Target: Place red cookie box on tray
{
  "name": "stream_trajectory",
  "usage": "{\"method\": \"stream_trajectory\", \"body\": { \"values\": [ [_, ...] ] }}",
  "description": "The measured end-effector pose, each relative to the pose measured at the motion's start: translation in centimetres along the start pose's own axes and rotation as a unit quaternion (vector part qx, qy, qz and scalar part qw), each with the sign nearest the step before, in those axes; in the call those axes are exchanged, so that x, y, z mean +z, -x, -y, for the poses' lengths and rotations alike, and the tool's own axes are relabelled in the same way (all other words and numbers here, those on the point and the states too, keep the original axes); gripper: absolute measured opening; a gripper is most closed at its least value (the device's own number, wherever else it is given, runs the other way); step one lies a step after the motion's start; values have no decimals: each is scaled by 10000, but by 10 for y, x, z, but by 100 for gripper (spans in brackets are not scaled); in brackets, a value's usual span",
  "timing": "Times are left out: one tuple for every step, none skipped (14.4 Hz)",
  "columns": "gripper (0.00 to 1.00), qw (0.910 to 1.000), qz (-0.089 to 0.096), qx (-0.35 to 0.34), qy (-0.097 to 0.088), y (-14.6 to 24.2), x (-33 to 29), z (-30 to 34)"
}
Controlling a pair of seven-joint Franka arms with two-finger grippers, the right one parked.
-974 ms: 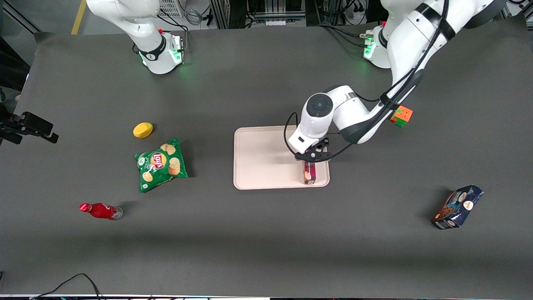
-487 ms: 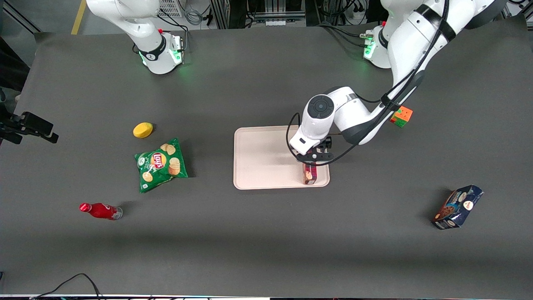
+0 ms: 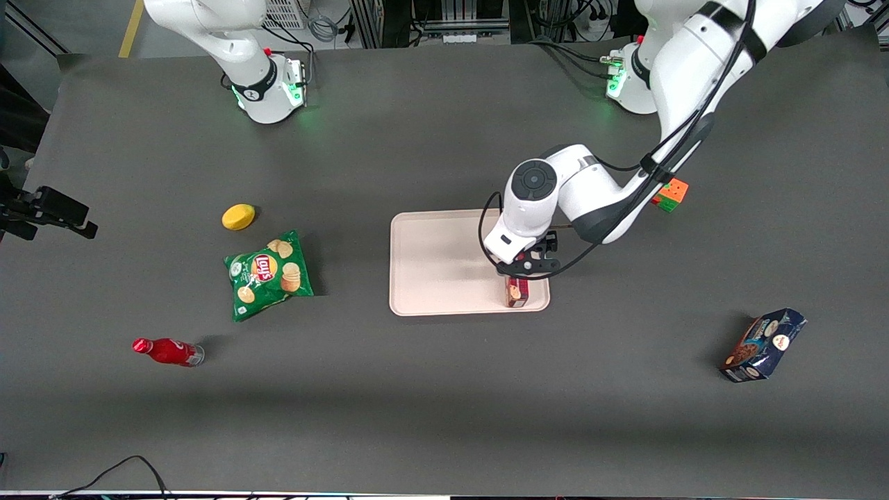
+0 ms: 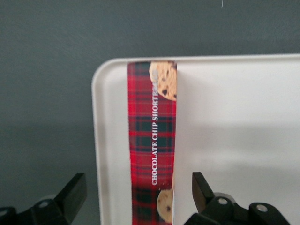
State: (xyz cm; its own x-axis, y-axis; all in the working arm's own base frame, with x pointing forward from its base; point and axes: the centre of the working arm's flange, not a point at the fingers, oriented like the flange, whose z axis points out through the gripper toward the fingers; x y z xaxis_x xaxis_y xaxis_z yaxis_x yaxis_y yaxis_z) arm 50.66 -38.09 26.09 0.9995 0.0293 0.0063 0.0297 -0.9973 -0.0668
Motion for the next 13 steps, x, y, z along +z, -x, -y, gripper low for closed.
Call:
{"method": "stream_trajectory", "body": {
  "values": [
    [100,9999,13,24,-168,-6,-25,-5],
    [100,9996,10,59,-277,-10,-52,-10],
    [100,9995,20,92,-312,-11,-82,-15],
    [100,9994,43,113,-314,-12,-110,-18],
    [100,9994,64,143,-311,-13,-136,-17],
    [100,9993,74,222,-295,-16,-161,-13],
    [100,9990,98,334,-266,-19,-186,-5],
    [100,9986,133,452,-219,-24,-212,7],
    [100,9982,163,550,-184,-31,-235,24],
    [100,9976,191,651,-168,-39,-255,45],
    [100,9967,225,763,-161,-49,-272,69],
    [100,9957,273,877,-133,-59,-288,97],
    [100,9948,325,959,-55,-68,-301,128]
  ]
}}
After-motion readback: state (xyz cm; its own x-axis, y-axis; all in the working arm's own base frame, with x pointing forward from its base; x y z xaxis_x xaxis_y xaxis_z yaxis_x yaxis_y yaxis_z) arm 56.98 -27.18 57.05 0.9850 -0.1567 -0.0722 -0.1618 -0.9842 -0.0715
